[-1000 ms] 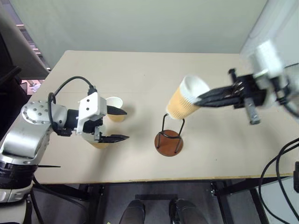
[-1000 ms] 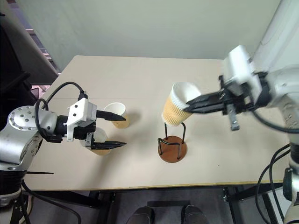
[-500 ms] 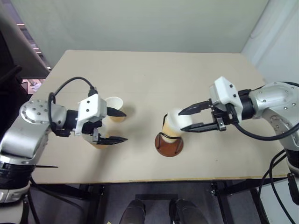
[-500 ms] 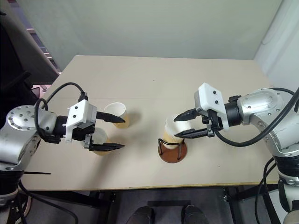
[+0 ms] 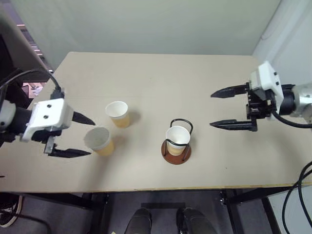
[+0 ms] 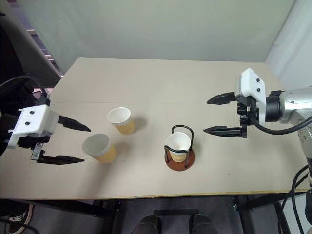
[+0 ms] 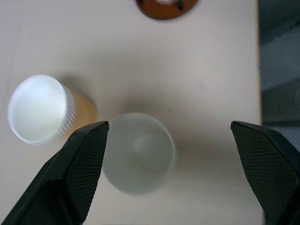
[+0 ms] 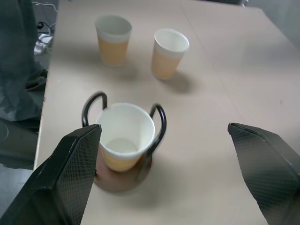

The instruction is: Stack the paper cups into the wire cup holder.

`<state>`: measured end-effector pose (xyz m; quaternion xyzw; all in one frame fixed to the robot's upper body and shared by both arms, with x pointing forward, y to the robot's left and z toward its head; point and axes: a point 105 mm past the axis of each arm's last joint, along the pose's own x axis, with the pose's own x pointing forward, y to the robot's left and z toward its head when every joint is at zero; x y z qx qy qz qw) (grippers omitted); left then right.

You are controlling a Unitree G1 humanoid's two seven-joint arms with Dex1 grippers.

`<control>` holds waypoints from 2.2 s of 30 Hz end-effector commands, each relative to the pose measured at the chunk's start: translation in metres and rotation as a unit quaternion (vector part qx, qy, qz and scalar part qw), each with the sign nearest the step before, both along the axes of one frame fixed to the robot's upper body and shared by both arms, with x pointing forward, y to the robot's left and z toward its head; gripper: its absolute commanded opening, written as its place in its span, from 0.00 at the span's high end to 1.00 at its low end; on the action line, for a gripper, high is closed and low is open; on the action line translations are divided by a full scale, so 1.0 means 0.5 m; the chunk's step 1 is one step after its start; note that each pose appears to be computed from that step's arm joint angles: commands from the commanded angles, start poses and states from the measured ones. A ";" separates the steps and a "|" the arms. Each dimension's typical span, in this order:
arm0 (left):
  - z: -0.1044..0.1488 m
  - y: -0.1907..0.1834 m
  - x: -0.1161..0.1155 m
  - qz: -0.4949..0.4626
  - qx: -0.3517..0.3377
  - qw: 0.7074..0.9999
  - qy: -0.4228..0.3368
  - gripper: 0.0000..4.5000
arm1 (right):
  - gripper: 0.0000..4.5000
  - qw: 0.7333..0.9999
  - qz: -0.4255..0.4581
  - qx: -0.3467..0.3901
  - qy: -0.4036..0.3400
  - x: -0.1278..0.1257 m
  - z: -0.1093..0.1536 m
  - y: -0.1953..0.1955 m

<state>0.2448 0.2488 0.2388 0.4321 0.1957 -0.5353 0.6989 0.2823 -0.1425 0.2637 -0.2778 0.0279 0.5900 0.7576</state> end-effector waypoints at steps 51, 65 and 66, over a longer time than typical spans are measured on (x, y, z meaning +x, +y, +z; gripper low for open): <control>0.131 -0.360 0.076 -0.442 -0.060 0.891 -0.087 0.99 | 0.00 0.991 -0.111 -0.005 -0.067 -0.074 0.034 -0.053; 0.083 -0.408 0.066 -0.505 -0.040 0.860 -0.066 0.99 | 0.00 0.993 -0.082 0.033 -0.071 -0.140 0.043 -0.043; 0.083 -0.407 0.067 -0.505 -0.039 0.860 -0.067 0.99 | 0.00 0.993 -0.085 0.032 -0.072 -0.140 0.042 -0.043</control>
